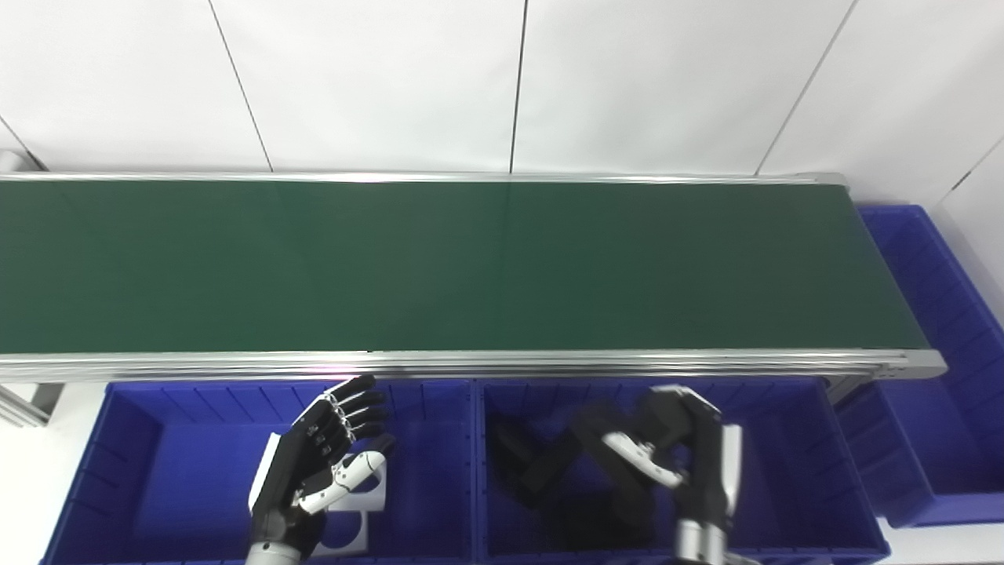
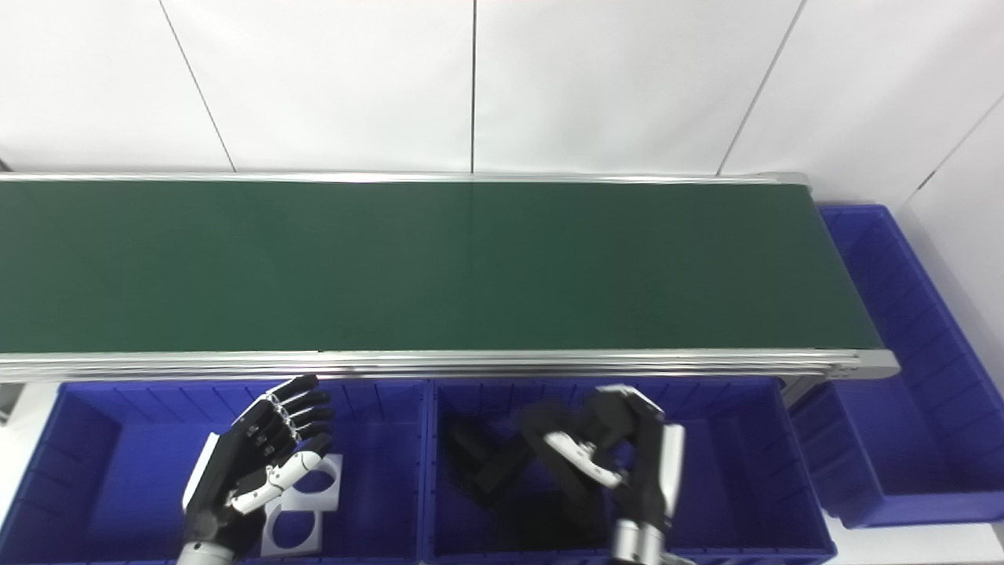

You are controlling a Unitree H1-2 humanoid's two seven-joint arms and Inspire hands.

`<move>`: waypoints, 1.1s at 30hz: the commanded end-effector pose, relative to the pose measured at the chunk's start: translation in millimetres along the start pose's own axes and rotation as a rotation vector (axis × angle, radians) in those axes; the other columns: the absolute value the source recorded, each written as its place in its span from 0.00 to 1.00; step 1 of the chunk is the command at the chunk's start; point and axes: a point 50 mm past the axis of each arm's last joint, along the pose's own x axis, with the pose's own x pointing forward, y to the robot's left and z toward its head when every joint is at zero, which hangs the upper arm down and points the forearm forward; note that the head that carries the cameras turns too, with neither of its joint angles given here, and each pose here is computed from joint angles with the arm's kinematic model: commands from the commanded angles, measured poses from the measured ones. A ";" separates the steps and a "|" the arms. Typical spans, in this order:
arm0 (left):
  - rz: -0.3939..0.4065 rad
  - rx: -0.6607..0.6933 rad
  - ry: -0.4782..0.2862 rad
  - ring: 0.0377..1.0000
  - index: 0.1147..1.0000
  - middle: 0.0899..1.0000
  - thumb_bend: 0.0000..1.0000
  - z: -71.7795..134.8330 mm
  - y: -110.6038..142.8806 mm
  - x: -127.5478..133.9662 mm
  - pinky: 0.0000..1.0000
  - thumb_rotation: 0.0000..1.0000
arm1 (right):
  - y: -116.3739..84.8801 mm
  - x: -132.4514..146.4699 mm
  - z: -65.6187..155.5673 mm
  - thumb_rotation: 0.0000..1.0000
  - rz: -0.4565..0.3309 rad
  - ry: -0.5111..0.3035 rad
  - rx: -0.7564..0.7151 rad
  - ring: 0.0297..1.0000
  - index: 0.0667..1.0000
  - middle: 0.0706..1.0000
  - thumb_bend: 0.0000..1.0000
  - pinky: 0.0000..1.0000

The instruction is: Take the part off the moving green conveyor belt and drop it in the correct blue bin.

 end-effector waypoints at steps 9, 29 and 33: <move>-0.012 -0.002 -0.044 0.65 0.72 0.68 0.58 8.7 -1.8 -2.3 0.64 0.00 | -18.4 9.5 -9.2 0.00 -0.089 -0.028 -0.018 0.05 0.05 0.05 0.59 0.05; -0.008 -0.011 -0.025 0.64 0.71 0.67 0.61 3.0 -6.8 1.3 0.65 0.00 | -0.9 -1.8 26.8 0.42 0.172 -0.118 0.041 0.95 0.99 0.98 0.86 0.91; -0.008 -0.010 -0.023 0.65 0.71 0.67 0.61 1.0 -8.7 1.1 0.66 0.00 | 2.5 -1.2 28.6 0.52 0.218 -0.122 0.035 1.00 1.00 1.00 0.96 0.98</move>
